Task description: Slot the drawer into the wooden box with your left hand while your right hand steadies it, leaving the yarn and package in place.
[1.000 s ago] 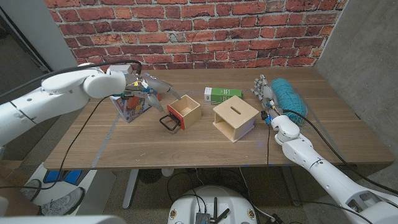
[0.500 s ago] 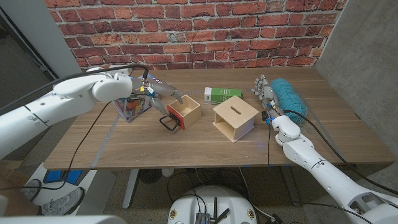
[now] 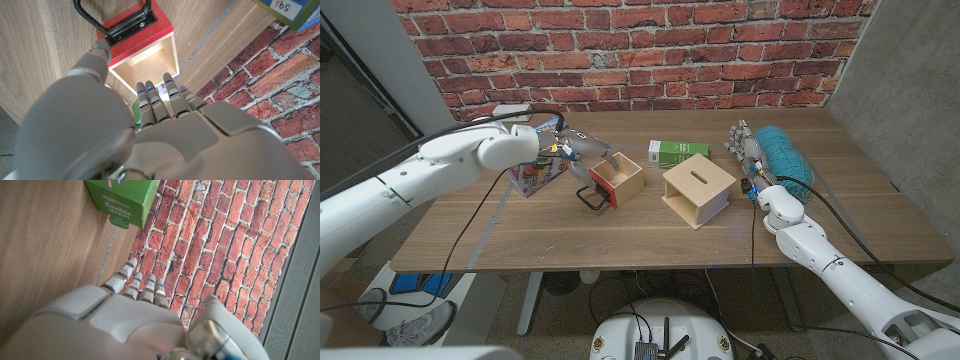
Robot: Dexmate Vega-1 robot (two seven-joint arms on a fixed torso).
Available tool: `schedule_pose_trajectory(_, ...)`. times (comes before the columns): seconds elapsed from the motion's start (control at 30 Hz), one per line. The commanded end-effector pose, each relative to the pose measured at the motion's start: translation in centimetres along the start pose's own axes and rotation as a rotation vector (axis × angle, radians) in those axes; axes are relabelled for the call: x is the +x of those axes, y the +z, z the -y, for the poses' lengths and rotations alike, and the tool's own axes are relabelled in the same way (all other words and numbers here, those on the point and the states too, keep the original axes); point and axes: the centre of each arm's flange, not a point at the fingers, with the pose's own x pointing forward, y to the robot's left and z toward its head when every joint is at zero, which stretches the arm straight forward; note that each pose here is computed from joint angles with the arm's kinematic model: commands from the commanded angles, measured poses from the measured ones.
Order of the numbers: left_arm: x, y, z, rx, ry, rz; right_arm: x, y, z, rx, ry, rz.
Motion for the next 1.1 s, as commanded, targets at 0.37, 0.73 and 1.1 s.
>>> schedule_pose_trajectory(0.37,1.4,1.1,1.4,-0.08,0.014,-0.008,0.1,-0.1,0.0,0.004,0.01,-0.002)
schedule_pose_trajectory(0.73,2.2,1.5,2.4,-0.086,0.007,-0.009,0.1,-0.3,0.1,0.008,0.005,-0.003)
schedule_pose_trajectory(1.1,2.4,1.5,3.2,-0.064,0.028,-0.019,-0.1,-0.5,0.2,0.011,-0.005,-0.005)
